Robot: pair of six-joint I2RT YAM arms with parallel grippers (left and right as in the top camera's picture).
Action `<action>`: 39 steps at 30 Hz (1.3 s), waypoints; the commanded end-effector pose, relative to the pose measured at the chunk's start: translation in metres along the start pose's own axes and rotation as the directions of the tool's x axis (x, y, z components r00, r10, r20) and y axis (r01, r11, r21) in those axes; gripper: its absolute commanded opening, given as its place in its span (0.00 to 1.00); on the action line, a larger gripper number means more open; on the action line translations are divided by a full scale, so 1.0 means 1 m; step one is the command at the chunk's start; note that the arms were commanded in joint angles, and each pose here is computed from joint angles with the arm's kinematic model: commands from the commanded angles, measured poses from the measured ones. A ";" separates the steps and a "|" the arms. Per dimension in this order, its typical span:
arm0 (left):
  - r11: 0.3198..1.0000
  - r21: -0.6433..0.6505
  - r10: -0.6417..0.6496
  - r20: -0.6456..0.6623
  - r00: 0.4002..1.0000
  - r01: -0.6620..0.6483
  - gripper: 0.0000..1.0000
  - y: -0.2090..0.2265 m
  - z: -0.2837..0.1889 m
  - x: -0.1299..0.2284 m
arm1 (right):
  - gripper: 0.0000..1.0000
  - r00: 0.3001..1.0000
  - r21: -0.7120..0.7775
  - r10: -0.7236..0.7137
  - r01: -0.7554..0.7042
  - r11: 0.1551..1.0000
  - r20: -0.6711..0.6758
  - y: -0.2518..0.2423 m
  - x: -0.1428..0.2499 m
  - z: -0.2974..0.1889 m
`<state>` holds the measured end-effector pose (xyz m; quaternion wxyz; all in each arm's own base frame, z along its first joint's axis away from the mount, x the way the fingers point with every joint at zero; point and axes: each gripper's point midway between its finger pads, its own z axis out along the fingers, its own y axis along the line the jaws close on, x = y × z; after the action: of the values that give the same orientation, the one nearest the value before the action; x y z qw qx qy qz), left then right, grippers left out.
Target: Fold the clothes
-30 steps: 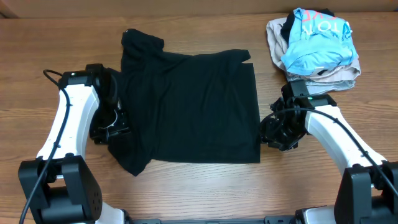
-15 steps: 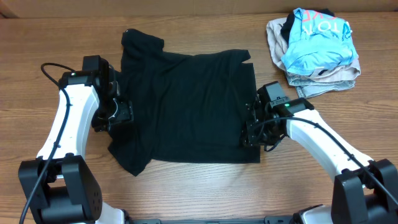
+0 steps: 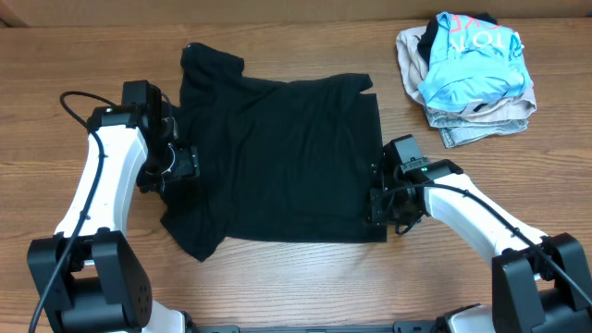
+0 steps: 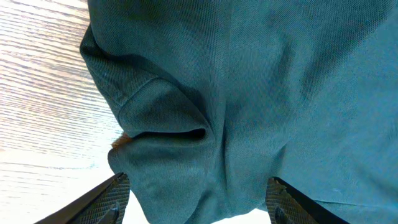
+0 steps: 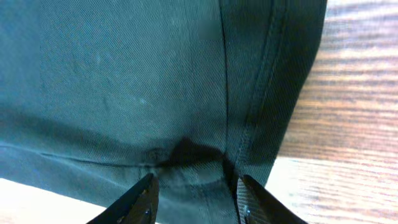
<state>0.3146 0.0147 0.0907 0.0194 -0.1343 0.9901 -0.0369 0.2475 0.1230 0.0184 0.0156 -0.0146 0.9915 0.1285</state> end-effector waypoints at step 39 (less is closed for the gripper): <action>1.000 0.010 -0.011 0.015 1.000 0.010 0.76 0.000 -0.001 -0.002 | 0.20 1.000 -0.053 0.009 -0.009 0.999 0.001 0.002 0.010 0.013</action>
<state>0.3174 0.0150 0.0908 0.0251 -0.1341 0.9899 -0.0372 0.2372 0.1270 0.0047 0.0100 -0.0123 0.9887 0.1489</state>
